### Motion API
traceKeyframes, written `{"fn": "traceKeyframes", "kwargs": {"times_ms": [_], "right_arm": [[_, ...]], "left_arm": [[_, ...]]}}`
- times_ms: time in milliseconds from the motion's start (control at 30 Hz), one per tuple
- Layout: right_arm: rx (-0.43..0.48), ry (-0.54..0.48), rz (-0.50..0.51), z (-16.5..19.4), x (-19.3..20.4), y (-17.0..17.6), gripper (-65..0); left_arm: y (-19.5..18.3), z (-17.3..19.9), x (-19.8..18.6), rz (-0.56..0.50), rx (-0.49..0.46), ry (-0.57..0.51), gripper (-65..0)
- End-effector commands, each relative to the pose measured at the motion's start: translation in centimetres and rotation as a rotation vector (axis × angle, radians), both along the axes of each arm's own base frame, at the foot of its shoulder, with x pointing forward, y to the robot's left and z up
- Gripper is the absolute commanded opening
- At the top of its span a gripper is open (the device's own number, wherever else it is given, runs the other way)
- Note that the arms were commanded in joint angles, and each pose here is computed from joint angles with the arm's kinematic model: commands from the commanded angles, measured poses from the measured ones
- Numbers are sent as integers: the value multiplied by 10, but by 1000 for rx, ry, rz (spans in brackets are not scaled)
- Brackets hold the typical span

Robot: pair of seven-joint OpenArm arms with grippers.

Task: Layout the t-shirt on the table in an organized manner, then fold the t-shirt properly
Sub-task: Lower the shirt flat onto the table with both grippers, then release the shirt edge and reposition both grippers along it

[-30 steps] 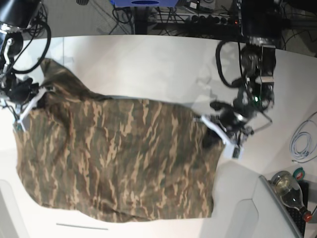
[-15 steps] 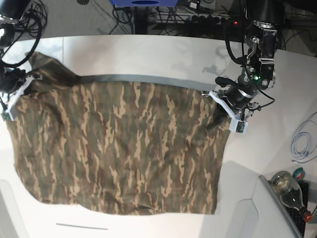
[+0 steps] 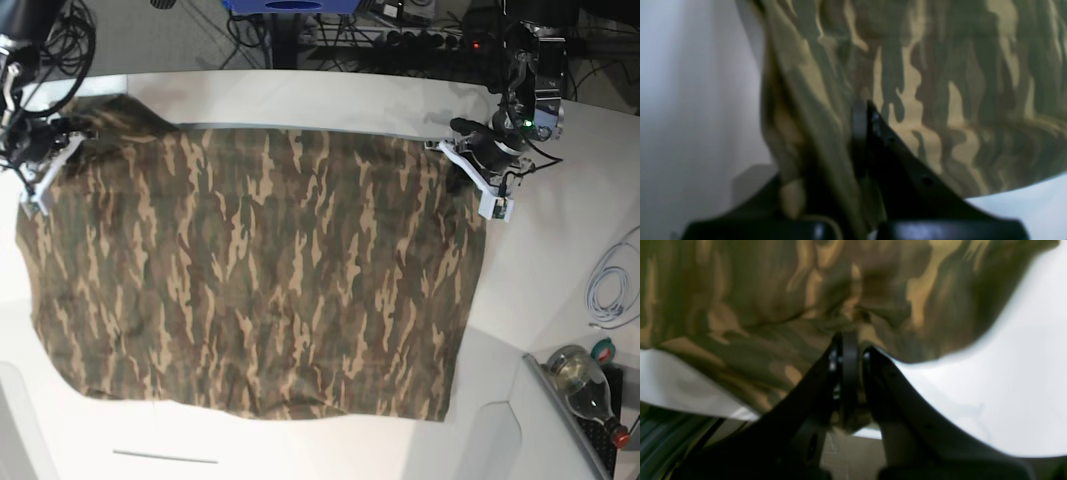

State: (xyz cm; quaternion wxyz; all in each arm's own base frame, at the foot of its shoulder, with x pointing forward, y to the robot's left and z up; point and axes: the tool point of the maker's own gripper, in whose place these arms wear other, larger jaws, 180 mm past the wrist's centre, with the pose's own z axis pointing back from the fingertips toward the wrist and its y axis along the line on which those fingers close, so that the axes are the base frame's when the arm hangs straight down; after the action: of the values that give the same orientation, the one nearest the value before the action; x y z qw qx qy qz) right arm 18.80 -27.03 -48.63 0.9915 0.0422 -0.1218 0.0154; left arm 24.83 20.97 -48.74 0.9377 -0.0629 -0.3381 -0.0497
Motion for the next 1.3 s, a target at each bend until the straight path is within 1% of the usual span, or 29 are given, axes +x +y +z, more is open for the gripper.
{"fn": "traceKeyframes", "kwargs": {"times_ms": [0,333,433,467,500,567,600,667,700,733,767,800,833,867,933,1000,1033,1067,1100,1133,1167,1200,1267], "right_arm": [[-45,-22,4,9,9,-13,-650],[-74,-12,8,11,11,-14,-650],[-91,0,12,10,8,-16,-641],[-91,3,12,9,7,-16,-629],[-90,10,12,9,6,-16,-596],[-90,27,12,8,3,-15,-465],[-90,26,11,8,3,-16,-396],[-97,12,13,12,6,-16,-270],[-106,2,13,15,8,-18,-233],[-115,-7,-2,19,6,-23,-224],[-123,-30,-27,25,7,-27,-228],[-133,-57,-57,32,8,-31,-236],[-153,-88,-81,42,10,-38,-242],[-174,-125,-101,54,13,-43,-246],[-216,-181,-127,74,18,-56,-246],[-233,-212,-131,83,24,-60,-246],[-226,-228,-122,84,31,-57,-246],[-219,-262,-109,88,44,-54,-248],[-207,-290,-91,88,56,-50,-255],[-183,-306,-69,82,66,-42,-281],[-157,-320,-46,74,75,-35,-333],[-130,-338,-25,67,86,-29,-410],[-78,-344,-5,48,97,-20,-575]], "left_arm": [[9,5,6,8,26,-13,-650],[8,2,0,5,26,1,-650],[9,1,-5,8,28,9,-650],[9,0,-6,9,25,12,-650],[9,0,-6,9,25,12,-650],[9,-1,-9,9,24,18,-650],[9,-2,-11,9,24,21,-586],[15,-3,-17,25,28,29,-418],[24,0,-16,55,32,20,-347],[34,4,-14,85,39,6,-296],[45,7,-17,121,43,0,-255],[54,12,-17,160,45,-17,-230],[67,22,-14,200,56,-49,-224],[82,35,-11,240,73,-84,-224],[98,57,-4,297,83,-151,-224],[104,76,3,327,90,-194,-225],[100,83,6,322,87,-199,-235],[90,91,17,300,76,-220,-268],[76,96,28,278,57,-236,-334],[62,98,38,252,39,-251,-418],[46,97,47,222,18,-256,-528],[27,95,59,183,-9,-257,-650],[-4,81,74,112,-48,-223,-650]]}}
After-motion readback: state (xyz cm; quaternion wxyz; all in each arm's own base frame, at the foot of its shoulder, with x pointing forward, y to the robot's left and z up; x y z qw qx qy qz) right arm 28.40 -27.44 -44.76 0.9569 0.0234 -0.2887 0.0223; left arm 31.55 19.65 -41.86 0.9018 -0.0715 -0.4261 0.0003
